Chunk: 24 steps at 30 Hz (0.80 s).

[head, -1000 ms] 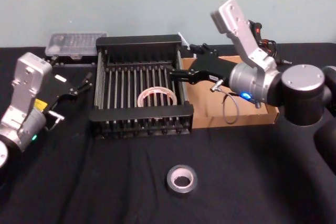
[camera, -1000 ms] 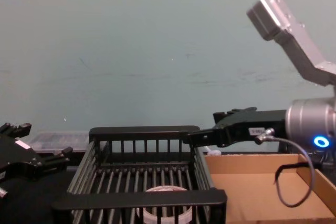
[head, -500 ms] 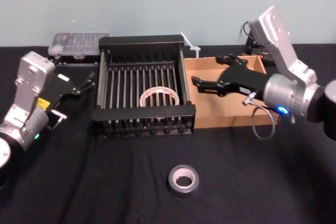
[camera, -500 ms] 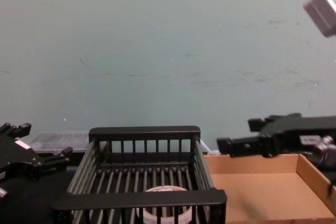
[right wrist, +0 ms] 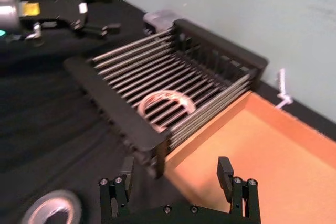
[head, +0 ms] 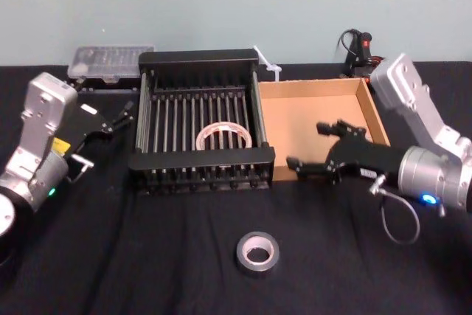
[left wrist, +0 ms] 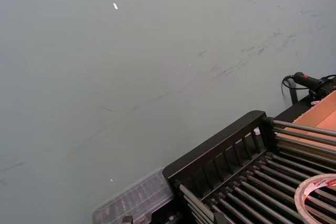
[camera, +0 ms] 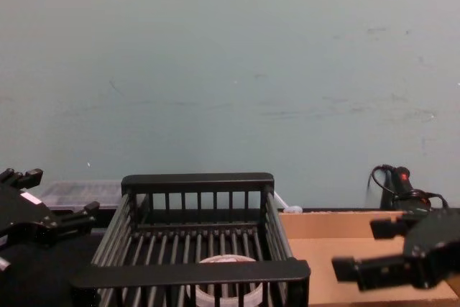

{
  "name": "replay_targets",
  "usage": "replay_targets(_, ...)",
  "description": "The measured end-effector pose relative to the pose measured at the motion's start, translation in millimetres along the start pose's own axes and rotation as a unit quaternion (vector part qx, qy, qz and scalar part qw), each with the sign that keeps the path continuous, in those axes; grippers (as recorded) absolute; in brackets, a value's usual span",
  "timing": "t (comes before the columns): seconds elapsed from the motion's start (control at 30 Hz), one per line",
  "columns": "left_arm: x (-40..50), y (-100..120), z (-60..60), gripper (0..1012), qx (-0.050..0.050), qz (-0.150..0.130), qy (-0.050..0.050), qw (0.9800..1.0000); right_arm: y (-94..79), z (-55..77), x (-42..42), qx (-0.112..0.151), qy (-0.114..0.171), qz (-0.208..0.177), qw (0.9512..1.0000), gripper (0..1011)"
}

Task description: Pick up the white tape and place it into the black box , Pick up the silver tape and place it into the brown box.

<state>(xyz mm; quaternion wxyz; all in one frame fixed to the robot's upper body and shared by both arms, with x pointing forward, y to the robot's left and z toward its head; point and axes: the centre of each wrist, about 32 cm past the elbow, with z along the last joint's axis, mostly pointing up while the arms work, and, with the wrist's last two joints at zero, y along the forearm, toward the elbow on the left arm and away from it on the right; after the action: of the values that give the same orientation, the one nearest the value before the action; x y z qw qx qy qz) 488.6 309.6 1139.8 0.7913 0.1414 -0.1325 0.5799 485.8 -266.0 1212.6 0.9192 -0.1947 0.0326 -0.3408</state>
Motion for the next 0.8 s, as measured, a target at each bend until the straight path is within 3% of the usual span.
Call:
replay_targets(0.47,0.0,0.0,0.0,1001,0.000,0.000,0.000,1.0000,-2.4,-10.5,-21.8,-0.037,-0.004,0.071,0.9968,1003)
replay_targets(0.8,0.0,0.0,0.0,1001,0.000,0.000,0.000,1.0000,1.8,-12.9,-29.5,-0.050,-0.006,0.102,0.9935,1002)
